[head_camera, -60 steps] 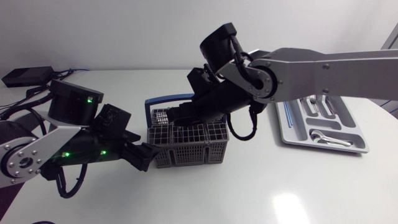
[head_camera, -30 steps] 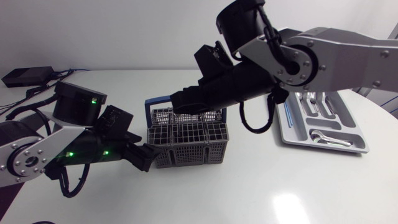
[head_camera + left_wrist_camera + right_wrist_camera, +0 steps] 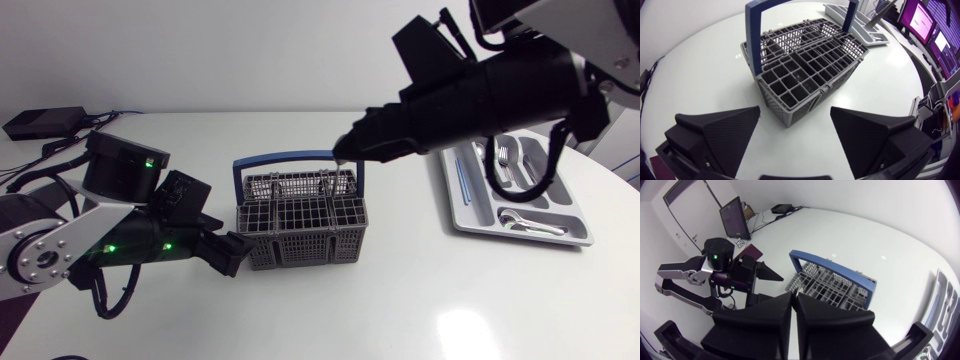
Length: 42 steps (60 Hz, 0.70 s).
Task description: Unload the cutlery basket into the drawer organizer.
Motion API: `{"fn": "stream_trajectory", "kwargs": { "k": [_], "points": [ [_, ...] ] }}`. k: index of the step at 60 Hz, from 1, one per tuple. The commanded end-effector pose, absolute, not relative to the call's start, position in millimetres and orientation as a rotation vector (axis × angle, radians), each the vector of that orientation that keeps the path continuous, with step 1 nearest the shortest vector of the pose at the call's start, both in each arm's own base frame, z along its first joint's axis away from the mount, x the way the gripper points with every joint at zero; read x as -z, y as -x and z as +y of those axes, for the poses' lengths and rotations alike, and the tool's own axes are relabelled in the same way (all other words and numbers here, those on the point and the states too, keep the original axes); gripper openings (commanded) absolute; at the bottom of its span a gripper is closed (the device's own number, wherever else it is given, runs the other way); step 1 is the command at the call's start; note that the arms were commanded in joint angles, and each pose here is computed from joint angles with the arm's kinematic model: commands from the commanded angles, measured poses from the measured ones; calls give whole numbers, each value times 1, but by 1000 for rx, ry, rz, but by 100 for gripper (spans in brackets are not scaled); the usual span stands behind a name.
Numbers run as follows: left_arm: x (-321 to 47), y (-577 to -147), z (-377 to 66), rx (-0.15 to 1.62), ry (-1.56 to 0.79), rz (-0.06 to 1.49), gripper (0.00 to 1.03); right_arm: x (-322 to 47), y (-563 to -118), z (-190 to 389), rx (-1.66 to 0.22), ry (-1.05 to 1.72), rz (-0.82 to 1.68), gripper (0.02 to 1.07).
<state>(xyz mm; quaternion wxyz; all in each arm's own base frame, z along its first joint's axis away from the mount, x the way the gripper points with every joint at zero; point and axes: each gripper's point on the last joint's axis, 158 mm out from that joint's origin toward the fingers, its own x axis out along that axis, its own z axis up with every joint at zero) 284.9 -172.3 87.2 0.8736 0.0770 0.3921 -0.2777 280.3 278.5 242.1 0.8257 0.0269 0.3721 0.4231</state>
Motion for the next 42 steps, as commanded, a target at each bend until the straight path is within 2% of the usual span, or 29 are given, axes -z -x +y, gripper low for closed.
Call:
{"fn": "stream_trajectory", "kwargs": {
  "k": [1,17,42],
  "points": [
    [-84,-279,-167,575,-173,826,98,-226,-279,251,-847,2,823,8],
    [-87,-279,-167,564,-193,825,98,-189,-285,176,-659,147,915,8],
    [-85,-279,-166,546,-213,834,98,-110,-318,9,-187,424,1057,8]
  ]
}}
